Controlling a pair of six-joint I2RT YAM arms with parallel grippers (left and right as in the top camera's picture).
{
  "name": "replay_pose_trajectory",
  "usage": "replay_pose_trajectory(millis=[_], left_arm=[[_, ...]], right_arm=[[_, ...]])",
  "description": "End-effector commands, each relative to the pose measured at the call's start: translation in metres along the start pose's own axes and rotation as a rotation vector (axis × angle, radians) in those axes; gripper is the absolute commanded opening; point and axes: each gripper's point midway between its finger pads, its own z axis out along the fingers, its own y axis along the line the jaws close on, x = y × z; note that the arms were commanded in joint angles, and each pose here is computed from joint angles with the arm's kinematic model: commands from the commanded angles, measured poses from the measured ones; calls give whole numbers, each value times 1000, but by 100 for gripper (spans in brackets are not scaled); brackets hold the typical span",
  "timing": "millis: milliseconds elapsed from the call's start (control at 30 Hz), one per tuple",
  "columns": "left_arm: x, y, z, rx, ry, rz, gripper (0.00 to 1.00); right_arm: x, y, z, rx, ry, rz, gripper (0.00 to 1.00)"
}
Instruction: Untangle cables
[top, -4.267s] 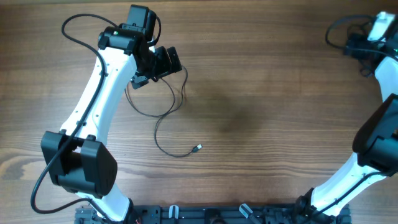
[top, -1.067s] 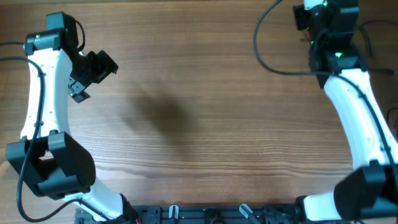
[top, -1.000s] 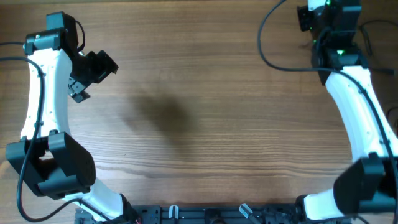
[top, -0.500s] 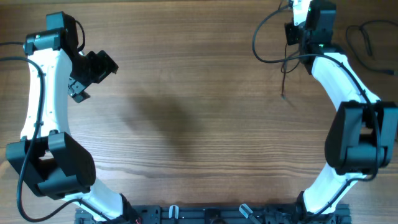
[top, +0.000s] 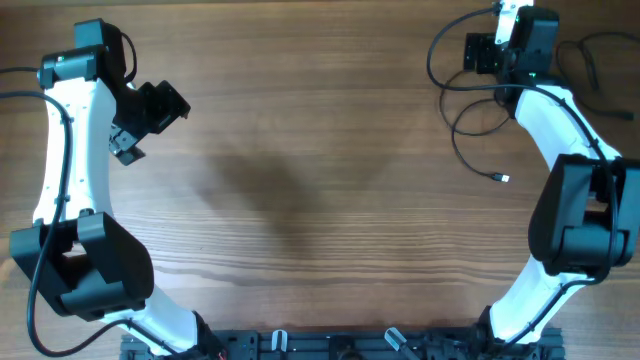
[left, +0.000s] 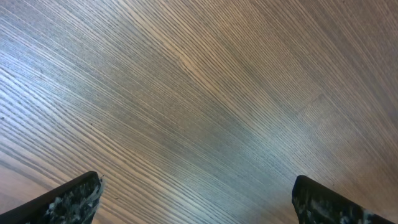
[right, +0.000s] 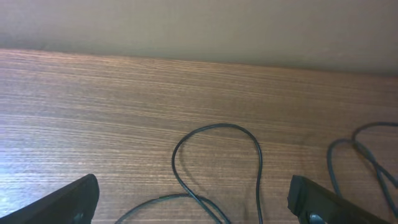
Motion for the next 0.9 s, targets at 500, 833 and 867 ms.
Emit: replay_pose_trajectory(millis=[500, 833, 867], left_arm=[[0, -1, 1, 9, 7, 4, 100], [0, -1, 1, 9, 7, 4, 100], [0, -1, 1, 9, 7, 4, 100]], right_arm=[[-198, -50, -333, 96, -721, 41, 100], [-164, 5, -431, -210, -779, -75, 100], [-163, 11, -445, -241, -810, -93, 100]])
